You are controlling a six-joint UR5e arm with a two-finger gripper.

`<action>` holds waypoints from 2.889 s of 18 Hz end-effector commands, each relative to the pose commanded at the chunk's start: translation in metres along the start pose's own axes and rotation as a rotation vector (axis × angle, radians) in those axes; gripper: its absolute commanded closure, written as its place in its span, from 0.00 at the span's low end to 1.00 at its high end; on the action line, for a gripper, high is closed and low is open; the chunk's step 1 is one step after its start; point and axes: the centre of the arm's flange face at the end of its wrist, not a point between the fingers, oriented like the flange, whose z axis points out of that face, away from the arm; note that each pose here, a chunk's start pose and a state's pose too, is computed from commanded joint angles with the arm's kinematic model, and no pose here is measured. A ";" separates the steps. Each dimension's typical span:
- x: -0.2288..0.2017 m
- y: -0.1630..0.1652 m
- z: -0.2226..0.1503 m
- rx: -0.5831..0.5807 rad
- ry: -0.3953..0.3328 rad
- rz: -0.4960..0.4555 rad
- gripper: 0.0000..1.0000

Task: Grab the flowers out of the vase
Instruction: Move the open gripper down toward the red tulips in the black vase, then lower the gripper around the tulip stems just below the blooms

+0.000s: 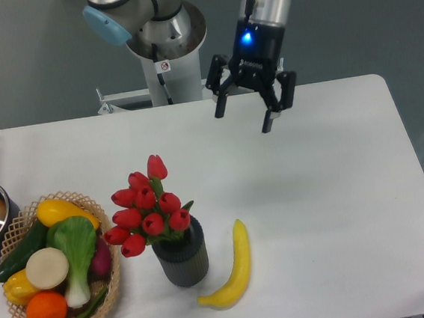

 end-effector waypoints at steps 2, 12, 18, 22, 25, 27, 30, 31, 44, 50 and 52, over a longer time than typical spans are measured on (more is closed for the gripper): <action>-0.002 0.000 0.007 0.074 0.027 -0.021 0.00; -0.016 0.003 0.043 0.150 0.082 0.006 0.00; -0.031 -0.012 0.074 0.149 0.131 0.045 0.00; -0.027 -0.013 0.098 0.154 0.177 0.043 0.00; -0.034 -0.019 0.109 0.153 0.193 0.055 0.00; -0.032 -0.024 0.115 0.170 0.203 0.057 0.00; -0.029 -0.021 0.126 0.169 0.225 0.047 0.00; -0.027 -0.023 0.129 0.172 0.233 0.049 0.00; -0.032 -0.024 0.145 0.221 0.269 0.009 0.00; -0.035 -0.023 0.150 0.221 0.274 0.007 0.00; -0.034 -0.025 0.150 0.231 0.277 0.005 0.00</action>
